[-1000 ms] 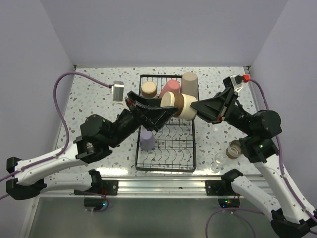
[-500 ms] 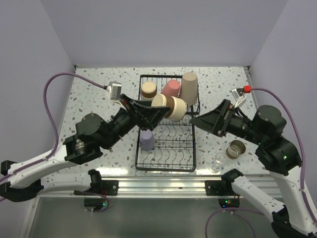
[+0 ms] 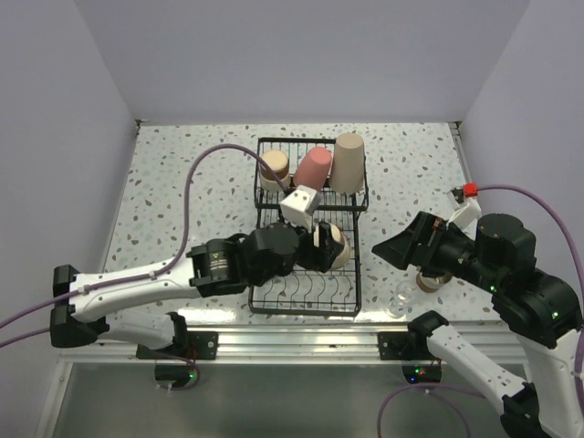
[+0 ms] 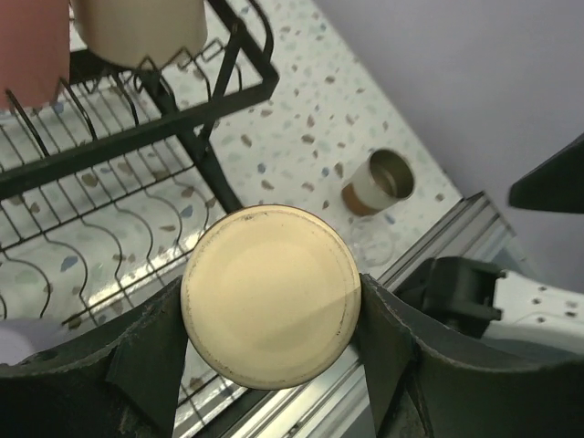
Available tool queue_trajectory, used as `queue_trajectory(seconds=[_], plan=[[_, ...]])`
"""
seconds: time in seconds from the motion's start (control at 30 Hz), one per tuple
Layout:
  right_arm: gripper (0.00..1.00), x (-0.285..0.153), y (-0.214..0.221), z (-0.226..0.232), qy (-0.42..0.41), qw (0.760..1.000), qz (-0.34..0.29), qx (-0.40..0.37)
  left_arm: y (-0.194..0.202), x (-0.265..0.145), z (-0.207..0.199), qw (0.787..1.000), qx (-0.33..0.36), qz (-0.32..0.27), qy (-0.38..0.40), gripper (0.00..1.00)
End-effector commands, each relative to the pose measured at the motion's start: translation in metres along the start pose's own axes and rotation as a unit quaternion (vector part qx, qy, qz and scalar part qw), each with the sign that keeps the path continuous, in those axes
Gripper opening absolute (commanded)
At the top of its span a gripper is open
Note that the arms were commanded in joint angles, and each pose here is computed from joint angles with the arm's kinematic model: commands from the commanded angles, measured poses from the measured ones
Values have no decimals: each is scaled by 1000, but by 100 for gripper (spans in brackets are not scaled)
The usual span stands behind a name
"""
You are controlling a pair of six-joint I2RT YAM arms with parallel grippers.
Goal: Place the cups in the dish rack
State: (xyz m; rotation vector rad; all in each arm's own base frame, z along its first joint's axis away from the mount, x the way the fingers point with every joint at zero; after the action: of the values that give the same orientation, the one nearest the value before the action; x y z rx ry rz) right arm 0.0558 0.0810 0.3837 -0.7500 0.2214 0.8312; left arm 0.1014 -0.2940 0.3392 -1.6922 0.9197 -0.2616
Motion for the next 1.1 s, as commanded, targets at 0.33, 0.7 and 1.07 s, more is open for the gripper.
queue_trajectory(seconds=[0.33, 0.7, 1.07], plan=[[98, 3, 12, -20, 42, 999, 6, 8, 71, 35, 20, 991, 59, 77, -92, 0], [97, 13, 16, -25, 46, 999, 21, 17, 122, 73, 52, 982, 66, 118, -133, 0], [97, 26, 15, -26, 48, 998, 32, 18, 120, 87, 81, 982, 47, 111, -147, 0]])
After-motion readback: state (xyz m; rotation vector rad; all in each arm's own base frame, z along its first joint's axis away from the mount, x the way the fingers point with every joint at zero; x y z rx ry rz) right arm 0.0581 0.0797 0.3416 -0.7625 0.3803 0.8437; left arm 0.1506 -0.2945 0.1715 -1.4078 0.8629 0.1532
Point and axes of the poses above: each gripper's point midway between its finger pads, its own x axis out along the fingers, its own z axis along the line the jaws close on, y = z × x, the point moved 9 cm from there along -x, back along the fingers, and after that the axes turned 5 degrees about x, right-handed, at the moved point
